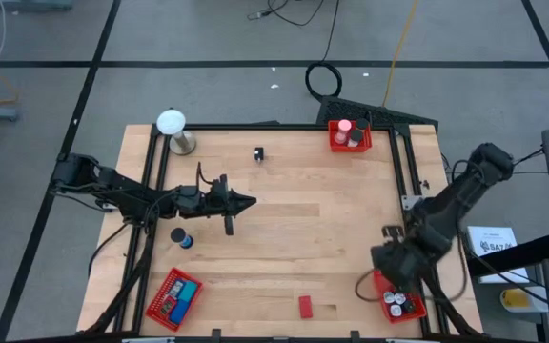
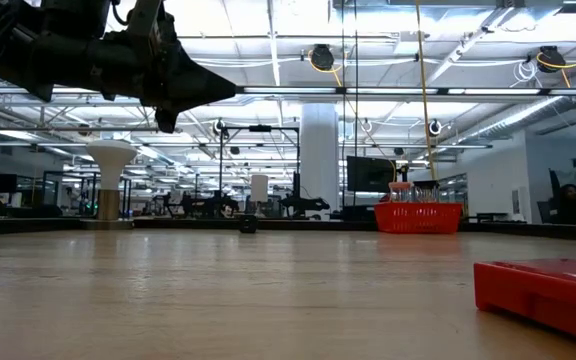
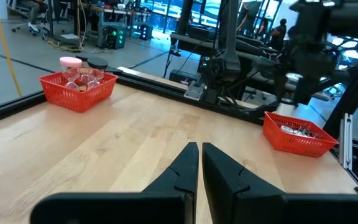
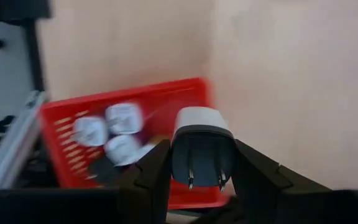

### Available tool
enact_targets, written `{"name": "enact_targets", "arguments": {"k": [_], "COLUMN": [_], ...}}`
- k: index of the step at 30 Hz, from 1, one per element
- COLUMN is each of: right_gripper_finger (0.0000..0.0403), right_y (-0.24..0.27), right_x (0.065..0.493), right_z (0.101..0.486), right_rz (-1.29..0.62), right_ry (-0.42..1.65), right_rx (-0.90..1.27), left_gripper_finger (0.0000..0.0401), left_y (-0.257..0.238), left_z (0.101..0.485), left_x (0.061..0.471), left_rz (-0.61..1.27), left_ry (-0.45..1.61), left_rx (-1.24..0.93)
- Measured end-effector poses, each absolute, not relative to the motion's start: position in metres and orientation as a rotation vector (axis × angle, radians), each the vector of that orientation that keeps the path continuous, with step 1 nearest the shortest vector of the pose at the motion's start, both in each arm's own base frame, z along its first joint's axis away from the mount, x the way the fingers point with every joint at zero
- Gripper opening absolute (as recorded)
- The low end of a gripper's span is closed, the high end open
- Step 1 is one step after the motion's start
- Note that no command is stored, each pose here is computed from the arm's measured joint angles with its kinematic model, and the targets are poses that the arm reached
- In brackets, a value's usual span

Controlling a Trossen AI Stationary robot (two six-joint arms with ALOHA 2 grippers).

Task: Pick & Place Office items
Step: Put the white charger adapter into the bottom right red basket, then put the red digital clock into the bottom left red basket

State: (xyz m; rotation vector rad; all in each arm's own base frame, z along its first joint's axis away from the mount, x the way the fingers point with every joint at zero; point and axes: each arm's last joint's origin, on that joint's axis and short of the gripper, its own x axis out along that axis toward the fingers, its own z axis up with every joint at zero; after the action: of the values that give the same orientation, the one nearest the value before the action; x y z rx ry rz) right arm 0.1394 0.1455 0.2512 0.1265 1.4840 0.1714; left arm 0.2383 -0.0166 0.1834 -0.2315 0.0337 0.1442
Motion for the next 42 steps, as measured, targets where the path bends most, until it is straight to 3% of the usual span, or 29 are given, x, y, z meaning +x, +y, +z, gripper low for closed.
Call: {"name": "enact_targets", "arguments": {"k": [10, 20, 28, 42], "right_gripper_finger": [0.0127, 0.0127, 0.0128, 0.0206], "right_y": [0.183, 0.185, 0.188, 0.189], "right_x": [0.129, 0.133, 0.135, 0.134], "right_z": [0.228, 0.186, 0.176, 0.18], "right_rz": [0.177, 0.094, 0.114, 0.152], "right_ry": [1.55, 1.636, 1.606, 1.624], "right_rx": [0.139, 0.127, 0.171, 0.228], "left_gripper_finger": [0.0021, 0.0021, 0.0021, 0.0021], "left_y": [-0.017, -0.017, -0.017, -0.017], "left_z": [0.183, 0.183, 0.183, 0.184], "left_x": [0.238, 0.238, 0.238, 0.238], "left_rz": [0.145, 0.144, 0.144, 0.143], "left_ry": [0.034, 0.034, 0.033, 0.032], "left_rx": [-0.231, -0.233, -0.237, -0.247]}}
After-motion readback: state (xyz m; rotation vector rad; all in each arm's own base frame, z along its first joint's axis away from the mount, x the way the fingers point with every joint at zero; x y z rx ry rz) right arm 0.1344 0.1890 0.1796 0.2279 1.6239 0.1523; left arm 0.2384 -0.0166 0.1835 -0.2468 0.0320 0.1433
